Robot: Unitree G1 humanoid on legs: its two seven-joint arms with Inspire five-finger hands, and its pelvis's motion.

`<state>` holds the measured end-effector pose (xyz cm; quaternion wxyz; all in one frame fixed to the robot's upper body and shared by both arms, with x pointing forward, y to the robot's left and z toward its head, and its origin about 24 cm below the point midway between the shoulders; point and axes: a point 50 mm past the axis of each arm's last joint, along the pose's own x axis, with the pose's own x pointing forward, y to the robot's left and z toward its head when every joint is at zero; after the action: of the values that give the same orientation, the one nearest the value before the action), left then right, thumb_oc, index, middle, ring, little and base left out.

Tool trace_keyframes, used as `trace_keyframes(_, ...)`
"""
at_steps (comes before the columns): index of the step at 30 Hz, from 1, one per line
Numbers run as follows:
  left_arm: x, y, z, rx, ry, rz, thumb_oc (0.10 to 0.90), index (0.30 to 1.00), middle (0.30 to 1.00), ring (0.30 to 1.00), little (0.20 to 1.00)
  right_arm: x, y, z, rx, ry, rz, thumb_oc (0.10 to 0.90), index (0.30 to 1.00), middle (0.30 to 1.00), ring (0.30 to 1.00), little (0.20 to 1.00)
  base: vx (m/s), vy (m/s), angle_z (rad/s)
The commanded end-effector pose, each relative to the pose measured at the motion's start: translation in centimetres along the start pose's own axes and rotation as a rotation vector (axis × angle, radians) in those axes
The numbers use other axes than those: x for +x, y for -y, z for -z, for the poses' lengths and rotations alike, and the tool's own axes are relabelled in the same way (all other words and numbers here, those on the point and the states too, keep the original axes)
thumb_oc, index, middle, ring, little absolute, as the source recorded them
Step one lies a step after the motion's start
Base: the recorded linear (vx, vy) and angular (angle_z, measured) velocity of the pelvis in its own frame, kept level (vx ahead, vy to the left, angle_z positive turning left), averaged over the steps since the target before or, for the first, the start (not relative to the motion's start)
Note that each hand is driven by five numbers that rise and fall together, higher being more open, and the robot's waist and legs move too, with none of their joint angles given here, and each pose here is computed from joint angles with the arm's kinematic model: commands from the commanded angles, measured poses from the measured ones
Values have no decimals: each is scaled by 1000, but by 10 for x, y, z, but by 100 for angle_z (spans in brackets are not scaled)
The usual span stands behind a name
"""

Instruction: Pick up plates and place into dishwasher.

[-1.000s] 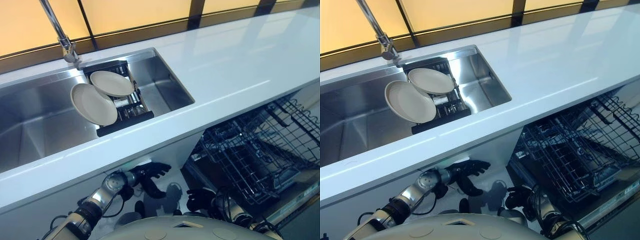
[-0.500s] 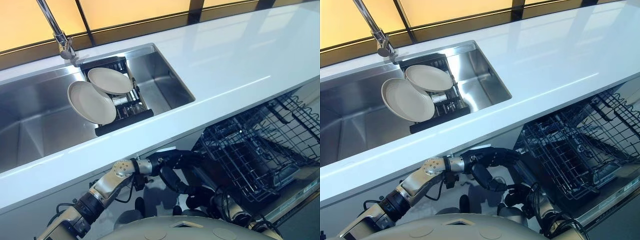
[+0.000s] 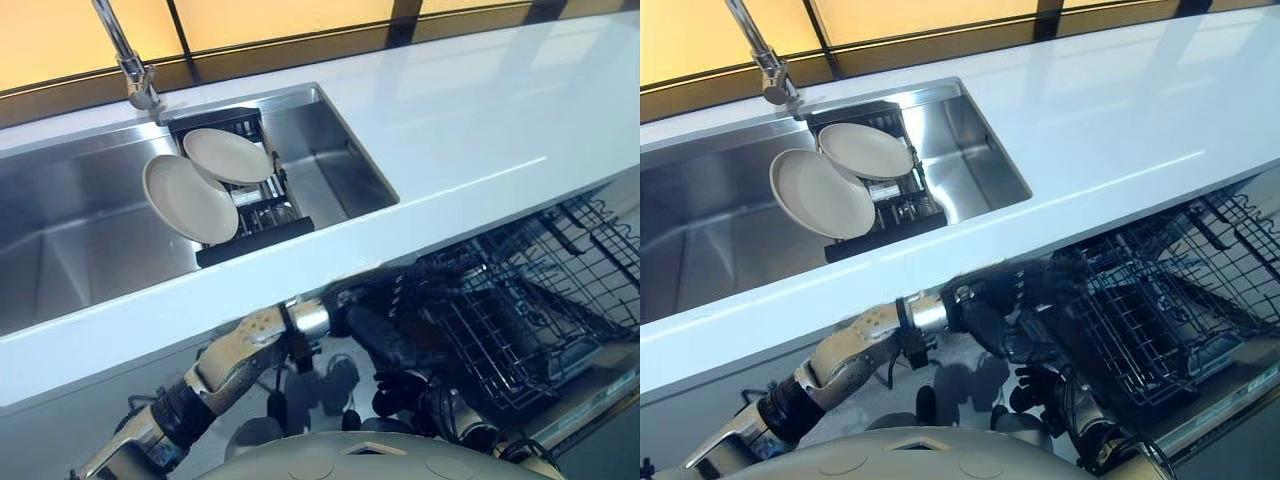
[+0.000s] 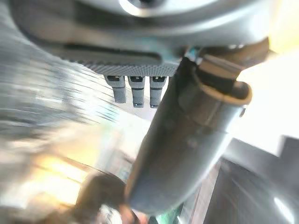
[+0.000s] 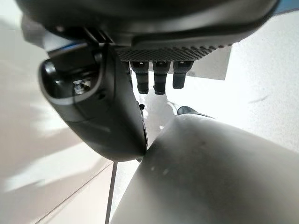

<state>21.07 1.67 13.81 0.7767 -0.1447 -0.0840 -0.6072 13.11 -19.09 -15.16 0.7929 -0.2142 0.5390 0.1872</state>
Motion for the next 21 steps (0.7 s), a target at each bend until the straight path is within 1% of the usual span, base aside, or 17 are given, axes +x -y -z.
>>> trace_keyframes(1,31,22,-70,98,372,186,800,900,900,900,900,3,-30,0,-14,-3,-85,800,900,900,900,900,-44,-58,7)
trace_keyframes(11,33,26,-66,15,377,219,800,900,900,900,900,4,-15,-21,-82,42,-52,800,900,900,900,900,-66,-132,8)
trace_keyframes(14,32,26,-65,77,380,219,800,900,900,900,900,6,-10,-21,-58,53,-31,800,900,900,900,900,-45,-161,17)
trace_keyframes(17,28,23,-67,255,378,172,800,900,900,900,900,6,-7,-22,-25,60,-25,800,900,900,900,900,-27,-106,14)
trace_keyframes(18,25,20,-68,406,361,143,800,900,900,900,900,6,-7,-19,-20,53,-24,800,900,900,900,900,-18,-43,-2)
trace_keyframes(19,25,20,-69,420,360,139,800,900,900,900,900,6,-7,-18,-20,52,-24,800,900,900,900,900,-19,-35,-2)
trace_keyframes(20,24,18,-68,547,320,121,800,900,900,900,900,6,-7,-15,-20,45,-25,800,900,900,900,900,0,0,0)
trace_keyframes(21,21,13,-69,662,288,69,800,900,900,900,900,6,-8,-11,-20,38,-27,800,900,900,900,900,0,0,0)
